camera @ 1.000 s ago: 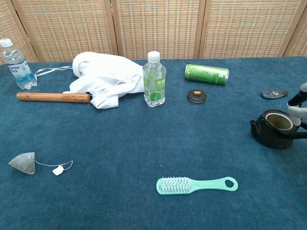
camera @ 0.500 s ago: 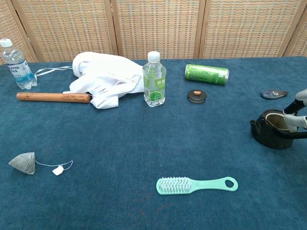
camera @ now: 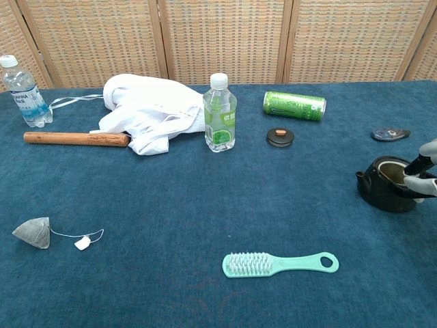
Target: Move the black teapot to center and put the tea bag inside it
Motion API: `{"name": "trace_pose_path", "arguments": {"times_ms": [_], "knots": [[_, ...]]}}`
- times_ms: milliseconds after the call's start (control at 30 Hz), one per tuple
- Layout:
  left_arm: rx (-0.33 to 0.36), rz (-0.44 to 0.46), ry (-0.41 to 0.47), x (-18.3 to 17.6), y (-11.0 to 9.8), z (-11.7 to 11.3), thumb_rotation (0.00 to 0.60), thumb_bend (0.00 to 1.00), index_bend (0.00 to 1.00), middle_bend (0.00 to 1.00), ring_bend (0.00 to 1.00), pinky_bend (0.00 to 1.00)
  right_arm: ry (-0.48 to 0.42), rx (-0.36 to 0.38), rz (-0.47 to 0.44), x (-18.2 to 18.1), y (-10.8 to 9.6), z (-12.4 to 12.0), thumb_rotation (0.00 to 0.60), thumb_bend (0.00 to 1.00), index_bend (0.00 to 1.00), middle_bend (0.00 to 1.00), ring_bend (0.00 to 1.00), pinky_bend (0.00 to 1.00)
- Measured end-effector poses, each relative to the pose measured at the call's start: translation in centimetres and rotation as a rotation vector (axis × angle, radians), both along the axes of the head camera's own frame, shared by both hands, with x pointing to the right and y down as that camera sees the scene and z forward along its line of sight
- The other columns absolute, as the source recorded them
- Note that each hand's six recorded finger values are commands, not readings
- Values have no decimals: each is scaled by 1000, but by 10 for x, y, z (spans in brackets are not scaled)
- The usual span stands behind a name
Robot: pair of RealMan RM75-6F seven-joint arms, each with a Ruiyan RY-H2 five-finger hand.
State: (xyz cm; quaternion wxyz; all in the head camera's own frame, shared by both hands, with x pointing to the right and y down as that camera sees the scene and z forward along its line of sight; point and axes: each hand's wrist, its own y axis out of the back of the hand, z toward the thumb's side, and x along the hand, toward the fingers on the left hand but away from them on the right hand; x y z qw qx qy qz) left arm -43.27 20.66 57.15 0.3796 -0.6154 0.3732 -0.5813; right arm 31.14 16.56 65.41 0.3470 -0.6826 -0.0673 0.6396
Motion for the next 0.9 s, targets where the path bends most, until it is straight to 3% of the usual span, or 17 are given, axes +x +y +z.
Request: {"name": "trace_pose_path", "arguments": {"times_ms": [300,900], "knots": [[0,-5,-2,-2,1,0,600,354,0,0,0,0,10,-24,-7,0,2,5,1,715,471,490,708,727],[-1,-14,-3,-3,3,-2,600,353,0,0,0,0,10,-41,-10,1,-13,11,1,715,716,715,718,727]]}}
